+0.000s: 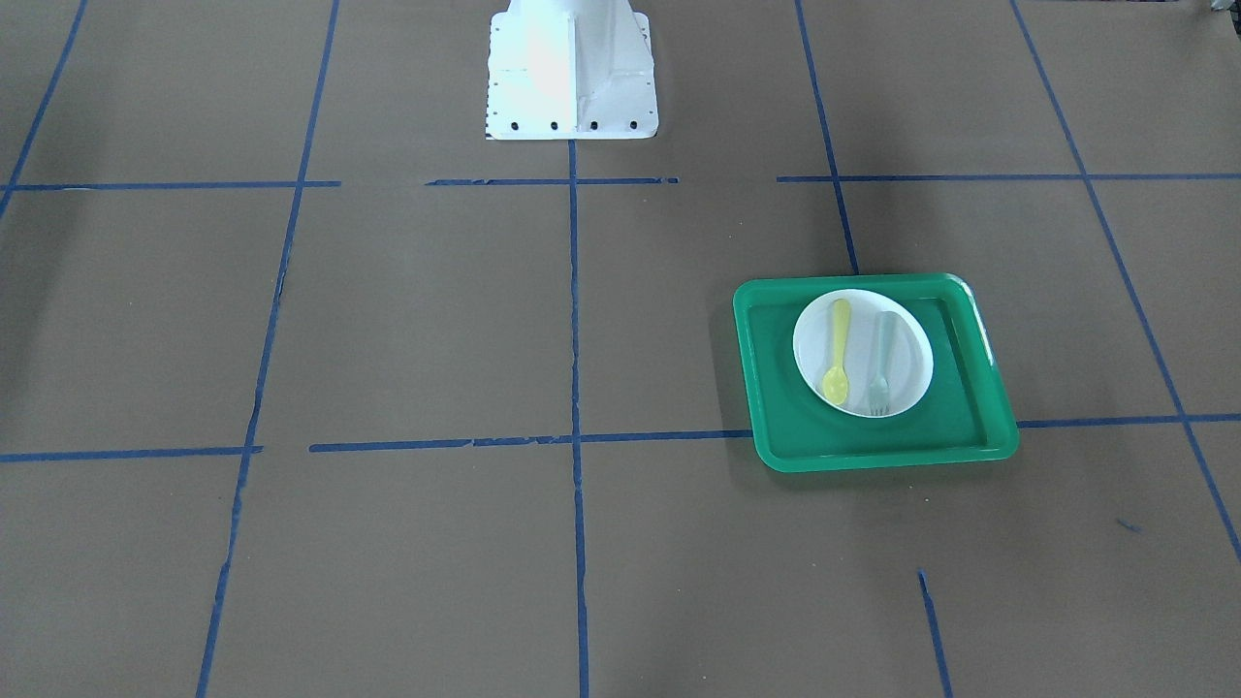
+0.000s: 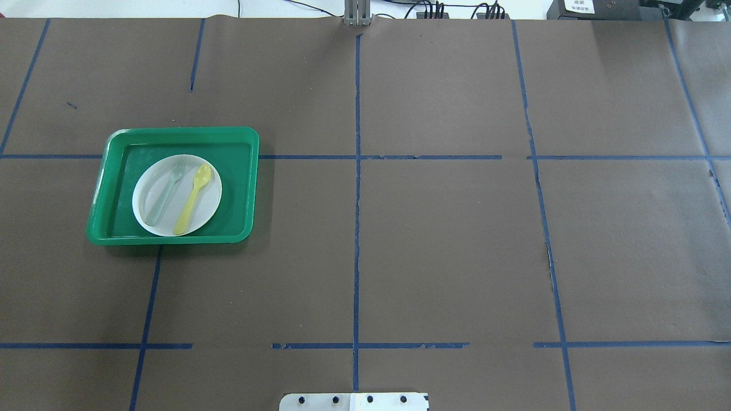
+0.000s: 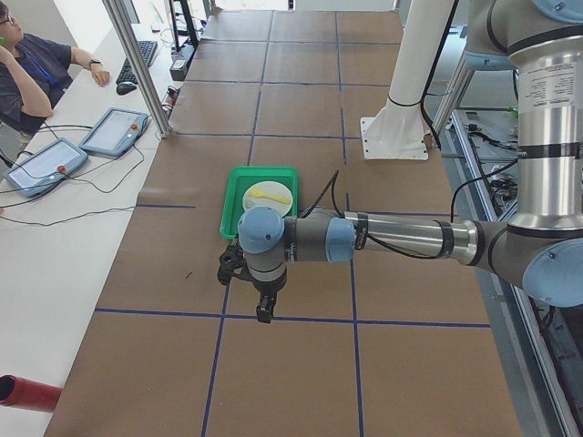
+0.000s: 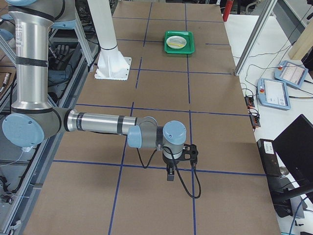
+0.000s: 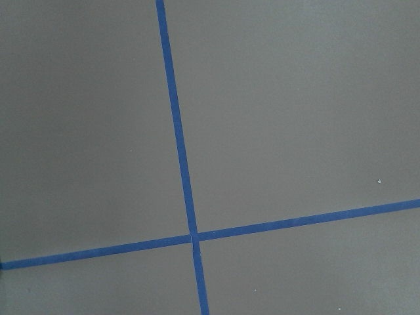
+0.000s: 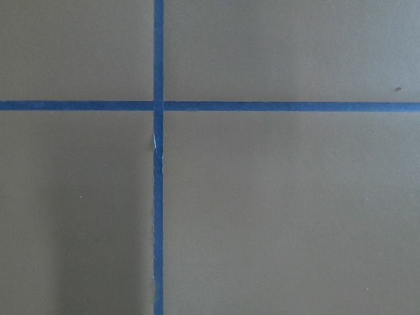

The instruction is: Place spoon

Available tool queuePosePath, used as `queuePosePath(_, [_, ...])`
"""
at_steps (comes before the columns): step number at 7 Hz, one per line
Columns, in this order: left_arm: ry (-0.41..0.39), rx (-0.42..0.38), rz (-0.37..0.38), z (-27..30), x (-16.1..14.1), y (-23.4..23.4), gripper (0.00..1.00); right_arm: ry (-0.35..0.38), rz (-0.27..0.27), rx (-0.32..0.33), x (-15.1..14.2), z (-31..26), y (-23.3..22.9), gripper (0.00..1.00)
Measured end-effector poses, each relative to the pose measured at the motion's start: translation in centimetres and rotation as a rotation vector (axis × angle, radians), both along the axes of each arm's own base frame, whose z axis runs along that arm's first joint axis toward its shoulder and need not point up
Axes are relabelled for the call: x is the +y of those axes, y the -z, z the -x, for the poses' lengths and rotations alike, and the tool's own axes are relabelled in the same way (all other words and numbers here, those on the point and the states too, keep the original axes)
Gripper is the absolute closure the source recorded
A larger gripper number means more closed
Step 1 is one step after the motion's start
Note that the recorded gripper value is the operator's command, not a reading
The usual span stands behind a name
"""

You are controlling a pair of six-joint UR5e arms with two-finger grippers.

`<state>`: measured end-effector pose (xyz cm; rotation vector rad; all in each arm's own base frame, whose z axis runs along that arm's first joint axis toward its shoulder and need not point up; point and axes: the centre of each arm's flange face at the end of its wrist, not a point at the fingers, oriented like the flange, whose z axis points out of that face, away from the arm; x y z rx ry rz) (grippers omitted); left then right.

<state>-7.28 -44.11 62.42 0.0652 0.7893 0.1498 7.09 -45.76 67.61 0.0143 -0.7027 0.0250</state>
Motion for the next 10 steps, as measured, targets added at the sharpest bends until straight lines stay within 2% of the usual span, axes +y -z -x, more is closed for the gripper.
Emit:
queuePosePath(2, [0.0, 0.001, -0.005, 0.0, 0.0, 0.1, 0.0, 0.0, -0.001, 0.0, 0.0, 0.0, 0.0, 0.0])
queuePosePath(3, [-0.002, 0.001, -0.032, 0.0, -0.4, 1.0, 0.0, 0.0, -0.001, 0.0, 0.0, 0.0, 0.0, 0.0])
queuePosePath(5, [-0.034, 0.011, -0.154, -2.1, -1.9, 4.5, 0.0, 0.0, -0.001, 0.0, 0.0, 0.0, 0.0, 0.0])
queuePosePath(7, [-0.043, 0.069, -0.227, -8.8, -3.2, 8.6, 0.0, 0.0, -0.001, 0.0, 0.0, 0.0, 0.0, 0.0])
queuePosePath(9, [-0.038, 0.143, -0.251, -18.3, -3.6, 12.9, 0.0, 0.0, 0.0, 0.0, 0.0, 0.0, 0.0, 0.0])
queuePosePath(10, [-0.035, 0.145, -0.255, -23.2, -4.0, 14.9, 0.01, 0.0, 0.0, 0.0, 0.0, 0.0, 0.0, 0.0])
